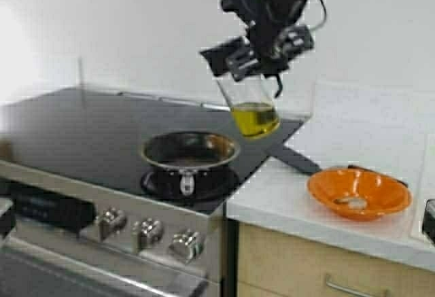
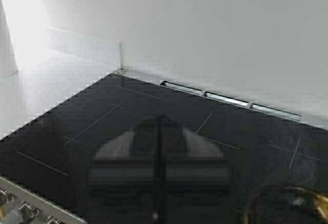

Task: Add oil to the pan and cook the shrimp and serve it

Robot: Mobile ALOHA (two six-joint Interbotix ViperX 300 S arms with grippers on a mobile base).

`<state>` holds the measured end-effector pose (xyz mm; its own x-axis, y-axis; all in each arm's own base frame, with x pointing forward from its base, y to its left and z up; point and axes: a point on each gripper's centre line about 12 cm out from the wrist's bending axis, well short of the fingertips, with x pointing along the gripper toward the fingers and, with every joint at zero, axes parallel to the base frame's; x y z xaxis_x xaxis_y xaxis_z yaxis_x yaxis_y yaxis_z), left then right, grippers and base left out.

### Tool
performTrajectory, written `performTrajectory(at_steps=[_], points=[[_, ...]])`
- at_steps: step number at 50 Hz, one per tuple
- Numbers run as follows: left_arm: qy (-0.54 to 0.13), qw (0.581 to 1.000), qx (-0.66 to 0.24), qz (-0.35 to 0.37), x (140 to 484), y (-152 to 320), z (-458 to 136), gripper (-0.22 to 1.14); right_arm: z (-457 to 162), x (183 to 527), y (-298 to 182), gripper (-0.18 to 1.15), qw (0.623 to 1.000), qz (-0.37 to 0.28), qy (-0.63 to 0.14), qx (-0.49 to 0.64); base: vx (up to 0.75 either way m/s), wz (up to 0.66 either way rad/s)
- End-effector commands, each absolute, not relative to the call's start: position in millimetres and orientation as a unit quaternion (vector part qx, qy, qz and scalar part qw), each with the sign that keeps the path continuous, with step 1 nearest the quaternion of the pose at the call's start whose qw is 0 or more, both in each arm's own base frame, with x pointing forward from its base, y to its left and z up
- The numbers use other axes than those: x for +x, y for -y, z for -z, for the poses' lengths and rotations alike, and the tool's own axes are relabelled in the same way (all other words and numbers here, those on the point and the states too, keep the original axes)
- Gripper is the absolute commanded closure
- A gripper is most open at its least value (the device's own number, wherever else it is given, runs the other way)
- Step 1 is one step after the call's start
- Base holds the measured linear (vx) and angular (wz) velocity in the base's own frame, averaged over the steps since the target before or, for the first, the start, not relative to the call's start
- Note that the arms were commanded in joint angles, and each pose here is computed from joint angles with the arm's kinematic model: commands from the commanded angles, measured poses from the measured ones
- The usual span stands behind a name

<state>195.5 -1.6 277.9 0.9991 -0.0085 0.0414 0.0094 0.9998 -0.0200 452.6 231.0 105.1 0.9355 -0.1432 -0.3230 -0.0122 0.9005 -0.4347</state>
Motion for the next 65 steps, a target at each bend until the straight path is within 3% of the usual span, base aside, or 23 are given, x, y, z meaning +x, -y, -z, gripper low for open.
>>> performTrajectory(at_steps=[1,36,65], points=[[0.028,0.999,-0.019,0.004,196.4,1.3,-282.5,0.89,-142.1,468.0,-242.0,0.89,0.957,0.059,-0.147,-0.243,0.00,0.00],[0.031,0.999,-0.025,0.004,194.0,1.3,-284.6,0.89,-111.2,505.5,-288.2,0.89,0.830,0.074,-0.145,-0.533,0.00,0.00],[0.031,0.999,-0.025,0.004,193.2,1.2,-284.5,0.89,-103.0,511.3,-291.2,0.89,0.773,0.077,-0.139,-0.614,0.00,0.00]])
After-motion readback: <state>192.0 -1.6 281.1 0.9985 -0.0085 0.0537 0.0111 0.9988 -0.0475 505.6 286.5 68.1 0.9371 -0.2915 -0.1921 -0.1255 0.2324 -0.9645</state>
